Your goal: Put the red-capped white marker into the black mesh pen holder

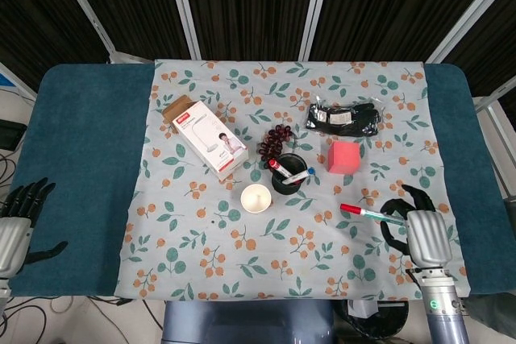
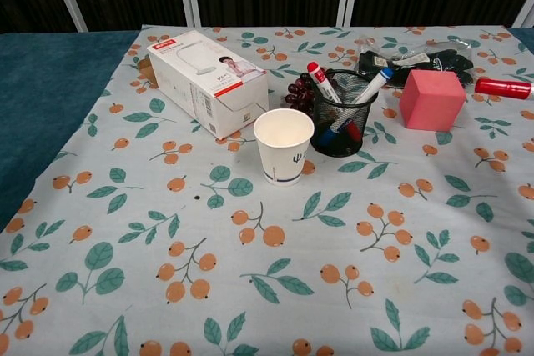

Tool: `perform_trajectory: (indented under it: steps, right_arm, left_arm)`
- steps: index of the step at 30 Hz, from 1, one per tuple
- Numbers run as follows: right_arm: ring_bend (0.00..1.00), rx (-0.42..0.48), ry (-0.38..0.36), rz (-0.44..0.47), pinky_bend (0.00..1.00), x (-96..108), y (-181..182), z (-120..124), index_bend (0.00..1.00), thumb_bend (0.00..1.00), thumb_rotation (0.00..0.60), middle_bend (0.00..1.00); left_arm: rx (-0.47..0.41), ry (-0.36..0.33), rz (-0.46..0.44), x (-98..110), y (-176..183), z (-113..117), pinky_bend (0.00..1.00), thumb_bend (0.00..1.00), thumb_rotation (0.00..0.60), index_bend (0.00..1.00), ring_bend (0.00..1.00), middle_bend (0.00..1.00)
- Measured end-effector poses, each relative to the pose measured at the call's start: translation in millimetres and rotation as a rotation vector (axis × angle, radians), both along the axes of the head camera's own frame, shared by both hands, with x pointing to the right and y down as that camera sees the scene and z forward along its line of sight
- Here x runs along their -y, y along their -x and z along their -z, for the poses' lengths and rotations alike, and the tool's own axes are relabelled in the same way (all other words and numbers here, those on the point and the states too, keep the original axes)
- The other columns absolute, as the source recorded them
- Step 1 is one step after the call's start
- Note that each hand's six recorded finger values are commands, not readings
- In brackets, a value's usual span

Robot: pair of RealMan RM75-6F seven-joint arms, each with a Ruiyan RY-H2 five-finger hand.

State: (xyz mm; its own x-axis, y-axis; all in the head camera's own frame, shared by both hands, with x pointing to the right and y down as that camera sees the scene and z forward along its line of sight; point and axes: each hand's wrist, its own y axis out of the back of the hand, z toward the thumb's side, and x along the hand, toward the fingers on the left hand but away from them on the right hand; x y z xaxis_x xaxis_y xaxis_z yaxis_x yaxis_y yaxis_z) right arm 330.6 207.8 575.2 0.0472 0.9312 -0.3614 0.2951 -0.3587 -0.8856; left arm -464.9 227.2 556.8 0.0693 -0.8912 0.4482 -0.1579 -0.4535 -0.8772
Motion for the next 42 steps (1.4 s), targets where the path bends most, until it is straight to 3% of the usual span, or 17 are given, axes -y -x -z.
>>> perform_trajectory:
  steps: [10,19,25,34,42]
  right_arm:
    - [0.18,-0.161,-0.165,0.173,0.17,51,46,2,0.62,0.52,0.600,0.53]
    - [0.19,-0.363,-0.325,0.312,0.17,105,96,0,0.62,0.52,0.600,0.53]
    - [0.19,-0.549,-0.402,0.409,0.17,124,113,-8,0.62,0.52,0.600,0.52]
    - [0.19,-0.727,-0.430,0.555,0.17,128,130,-33,0.62,0.52,0.600,0.52]
    - [0.19,-0.728,-0.381,0.594,0.17,113,129,-51,0.62,0.52,0.600,0.52]
  left_arm:
    - [-0.013,0.009,0.002,2,1,-1,0.00,0.03,0.600,0.00,0.00,0.00]
    - [-0.031,0.027,0.019,4,3,-2,0.00,0.02,0.600,0.00,0.00,0.00]
    - [-0.038,0.037,0.027,4,3,-2,0.00,0.03,0.600,0.00,0.00,0.00]
    - [-0.040,0.048,0.031,5,4,-2,0.00,0.03,0.600,0.00,0.00,0.00]
    - [-0.044,0.048,0.030,5,4,-2,0.00,0.03,0.600,0.00,0.00,0.00]
